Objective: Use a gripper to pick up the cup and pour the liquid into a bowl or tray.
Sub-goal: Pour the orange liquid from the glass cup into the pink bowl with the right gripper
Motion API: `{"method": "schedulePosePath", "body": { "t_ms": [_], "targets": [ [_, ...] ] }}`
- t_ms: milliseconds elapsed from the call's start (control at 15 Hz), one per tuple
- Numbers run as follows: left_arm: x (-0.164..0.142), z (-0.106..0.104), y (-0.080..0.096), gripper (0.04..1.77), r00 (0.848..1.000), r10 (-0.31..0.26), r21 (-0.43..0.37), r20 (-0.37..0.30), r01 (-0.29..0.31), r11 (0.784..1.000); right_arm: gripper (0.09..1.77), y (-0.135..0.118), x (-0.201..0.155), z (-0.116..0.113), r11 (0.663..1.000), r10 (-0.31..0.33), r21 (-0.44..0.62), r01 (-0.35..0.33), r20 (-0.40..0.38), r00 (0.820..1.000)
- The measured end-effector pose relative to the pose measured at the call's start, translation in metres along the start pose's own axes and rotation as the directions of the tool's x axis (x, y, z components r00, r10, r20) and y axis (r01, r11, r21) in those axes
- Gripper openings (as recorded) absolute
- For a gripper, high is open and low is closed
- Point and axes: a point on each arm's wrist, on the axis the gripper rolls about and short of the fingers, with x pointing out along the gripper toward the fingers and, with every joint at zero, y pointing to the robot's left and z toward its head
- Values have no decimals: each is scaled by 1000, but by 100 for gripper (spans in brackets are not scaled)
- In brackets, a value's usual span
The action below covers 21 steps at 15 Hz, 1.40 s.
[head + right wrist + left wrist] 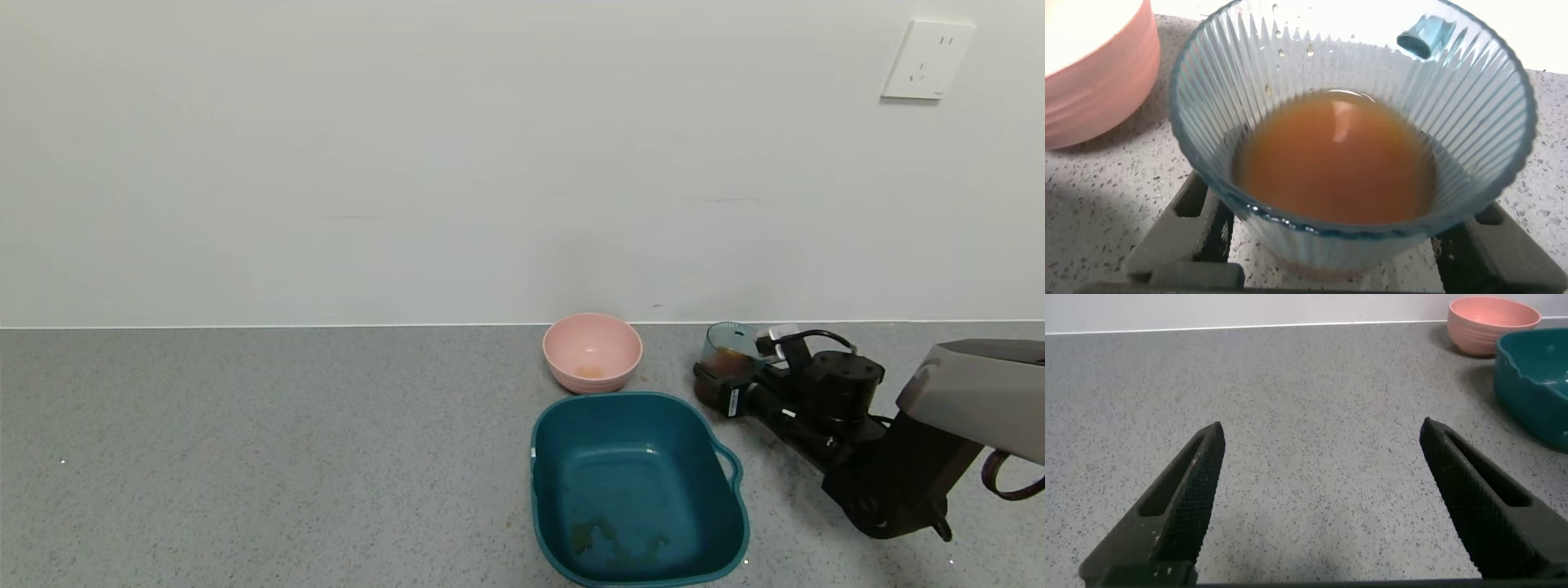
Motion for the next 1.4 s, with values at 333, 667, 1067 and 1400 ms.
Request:
{"method": "schedulePosePath", "body": {
  "t_ms": [333,667,1067,1400],
  "targets": [
    [0,0,0,172,1000,0,0,0,0,1000,135,-3,-5,9,1000,1,4,-1,-33,999],
    [0,0,0,172,1000,0,0,0,0,1000,135,-6,-13,34,1000,1,4,-1,-28,1000],
    [0,0,0,172,1000,0,0,0,0,1000,135,-6,-22,68,1000,7,3,-7,-15,1000],
    [0,0,0,172,1000,0,0,0,0,1000,135,-1,-28,97,1000,16,0,-16,-18,1000]
  ]
}}
